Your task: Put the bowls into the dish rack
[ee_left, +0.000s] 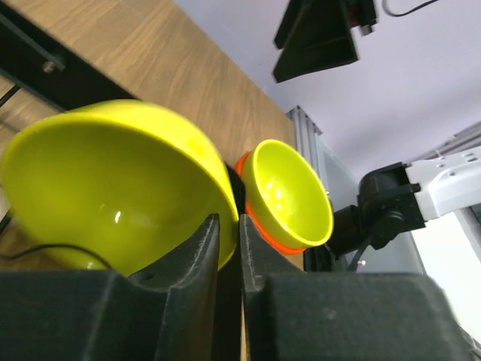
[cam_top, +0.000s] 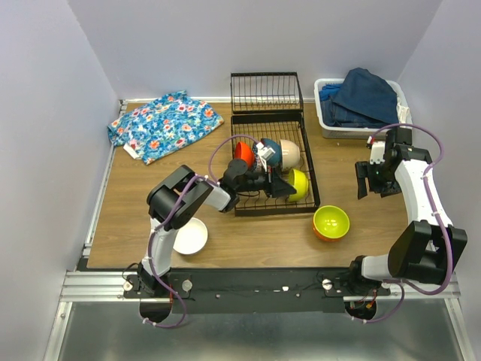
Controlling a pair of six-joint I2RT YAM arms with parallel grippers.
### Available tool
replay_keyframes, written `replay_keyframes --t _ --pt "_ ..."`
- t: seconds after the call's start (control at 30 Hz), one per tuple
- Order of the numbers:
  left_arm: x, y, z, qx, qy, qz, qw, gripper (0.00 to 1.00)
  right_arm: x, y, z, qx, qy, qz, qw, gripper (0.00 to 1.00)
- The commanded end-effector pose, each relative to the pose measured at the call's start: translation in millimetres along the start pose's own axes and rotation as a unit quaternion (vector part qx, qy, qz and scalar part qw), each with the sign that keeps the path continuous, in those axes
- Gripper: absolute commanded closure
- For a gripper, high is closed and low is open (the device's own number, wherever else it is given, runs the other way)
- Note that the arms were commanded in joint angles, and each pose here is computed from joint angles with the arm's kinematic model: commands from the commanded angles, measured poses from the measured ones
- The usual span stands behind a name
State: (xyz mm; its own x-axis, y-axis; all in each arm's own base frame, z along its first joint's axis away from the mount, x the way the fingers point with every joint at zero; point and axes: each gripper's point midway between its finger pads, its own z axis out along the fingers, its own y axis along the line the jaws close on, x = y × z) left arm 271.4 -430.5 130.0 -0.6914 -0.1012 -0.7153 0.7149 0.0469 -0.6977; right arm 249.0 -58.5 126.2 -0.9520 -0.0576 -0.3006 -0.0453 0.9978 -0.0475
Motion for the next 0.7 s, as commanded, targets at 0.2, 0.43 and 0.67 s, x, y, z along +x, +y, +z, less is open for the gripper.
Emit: replay_keyframes --t 0.2,0.43,0.67 --pt "-8.3 11.9 -9.7 -0.066 0.006 0.041 0.997 0.59 -10.3 1.3 -3.9 -0.011 -0.018 0.005 1.0 0.2" --pt "-7.1 10.7 -22.7 -0.099 0.055 0.082 0.99 0.48 -13.6 5.2 -4.3 -0.023 -0.025 0.003 0.999 0.2" --pt "11.6 17.2 -59.2 -0.157 0.139 0.124 0.97 0.47 -20.7 7.9 -7.8 -0.033 -0.036 -0.001 0.999 0.2"
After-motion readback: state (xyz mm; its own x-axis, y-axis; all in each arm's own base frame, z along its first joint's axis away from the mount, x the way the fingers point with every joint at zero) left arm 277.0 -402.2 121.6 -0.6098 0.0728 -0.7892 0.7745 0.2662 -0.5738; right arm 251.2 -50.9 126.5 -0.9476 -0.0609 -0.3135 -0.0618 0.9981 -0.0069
